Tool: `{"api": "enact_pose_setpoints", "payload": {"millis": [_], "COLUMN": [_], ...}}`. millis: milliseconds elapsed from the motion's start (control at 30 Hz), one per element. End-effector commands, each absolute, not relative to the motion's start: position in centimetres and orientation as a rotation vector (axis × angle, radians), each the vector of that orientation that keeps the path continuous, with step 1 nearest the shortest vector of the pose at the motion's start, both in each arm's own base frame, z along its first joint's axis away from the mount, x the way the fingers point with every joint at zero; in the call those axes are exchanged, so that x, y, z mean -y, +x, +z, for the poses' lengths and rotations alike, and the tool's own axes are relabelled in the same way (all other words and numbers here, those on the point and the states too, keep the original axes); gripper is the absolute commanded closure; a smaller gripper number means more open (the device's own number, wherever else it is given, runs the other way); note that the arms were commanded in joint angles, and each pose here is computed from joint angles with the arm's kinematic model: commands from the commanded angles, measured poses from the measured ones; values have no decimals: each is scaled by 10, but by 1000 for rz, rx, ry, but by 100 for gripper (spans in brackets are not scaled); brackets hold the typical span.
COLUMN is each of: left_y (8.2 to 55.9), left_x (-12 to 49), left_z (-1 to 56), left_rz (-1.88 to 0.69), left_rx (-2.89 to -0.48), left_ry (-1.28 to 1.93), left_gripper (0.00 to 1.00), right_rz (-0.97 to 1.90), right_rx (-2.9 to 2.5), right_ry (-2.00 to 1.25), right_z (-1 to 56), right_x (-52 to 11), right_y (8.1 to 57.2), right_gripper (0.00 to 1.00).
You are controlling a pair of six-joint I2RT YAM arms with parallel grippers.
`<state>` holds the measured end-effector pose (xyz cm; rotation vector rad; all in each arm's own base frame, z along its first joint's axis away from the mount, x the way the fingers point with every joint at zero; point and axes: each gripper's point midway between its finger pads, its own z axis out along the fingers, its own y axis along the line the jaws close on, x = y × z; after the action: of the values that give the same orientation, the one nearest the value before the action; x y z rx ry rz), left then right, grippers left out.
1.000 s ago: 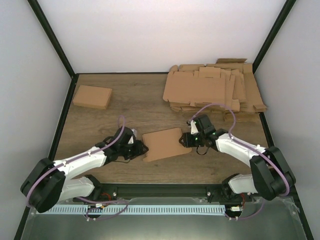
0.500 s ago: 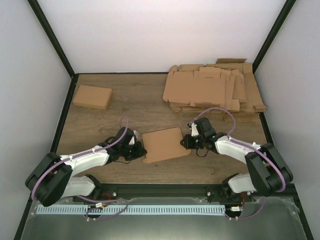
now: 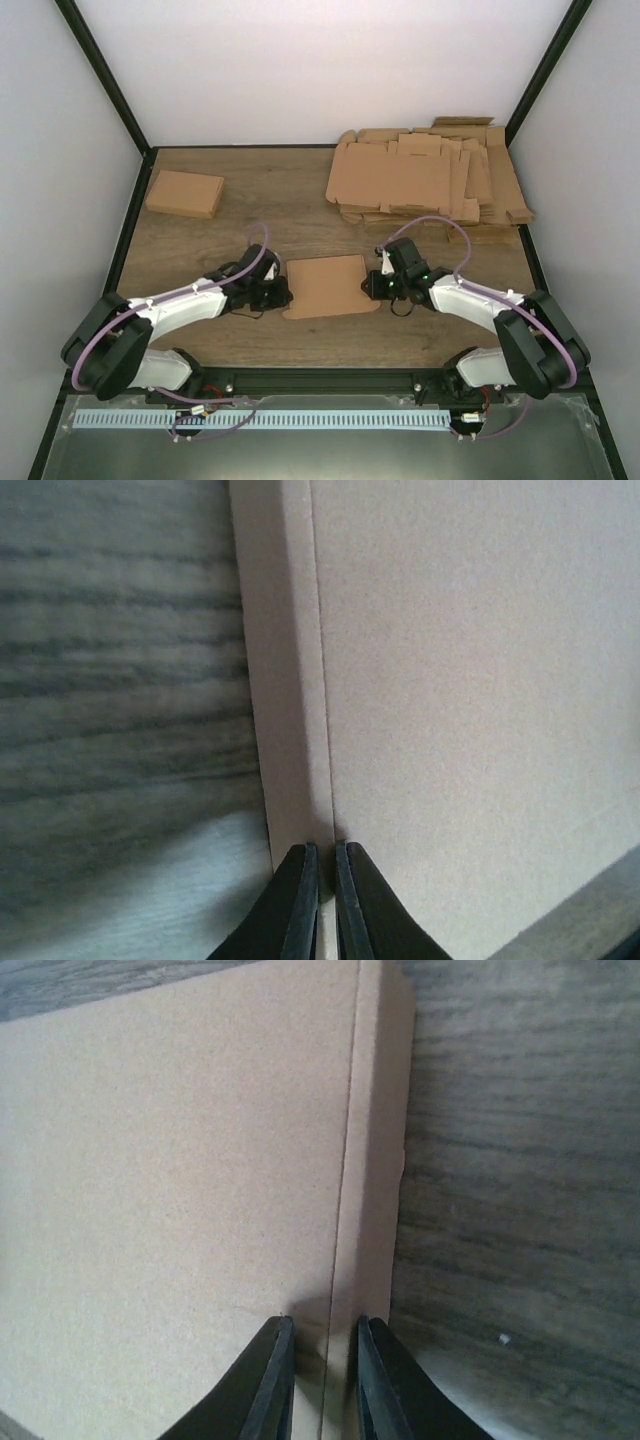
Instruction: Fold the paper box
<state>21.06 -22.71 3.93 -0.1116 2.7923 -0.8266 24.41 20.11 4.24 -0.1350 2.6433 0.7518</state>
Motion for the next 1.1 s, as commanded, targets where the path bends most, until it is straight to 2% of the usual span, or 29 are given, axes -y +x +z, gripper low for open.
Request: {"api": "enact_pose_setpoints", "payload": {"millis": [0,133,200,233,300,433,567,767,1067], "left_y": [238,257,265,268,272,276,274,254,211], "left_x": [217,215,212,211,205,186,168,165,195], "left_z": [36,40,40,42,45,59,82,102,98], "left_rz": [-675,-662,-640,-622,-568,-448,-370,-455,-880], "left_rx": [-2707,-2683,-2682,-2679,-2671,-2624,-2562,-2528,-2495], "left_ry": [-50,-16,-14,-10,-3,-22,-31,11,66], "left_gripper": [91,91,88,84,68,51,35,27,17], "right_rz": [968,1021,1045,1053,1059,955,798,766,976], "right_rx": [-2695,-2708,-2721,-2723,-2727,-2653,-2543,-2466,-2316], "right_ry": [-252,-269,-282,-288,-290,-298,-301,-291,-452], "right_z": [50,54,54,55,55,67,92,113,130], "right_x": [-232,-240,-245,-246,-246,-238,-226,-215,-249], "right_y": [202,187,179,176,173,186,213,260,296], "right_gripper": [85,84,82,82,78,53,40,22,20]}}
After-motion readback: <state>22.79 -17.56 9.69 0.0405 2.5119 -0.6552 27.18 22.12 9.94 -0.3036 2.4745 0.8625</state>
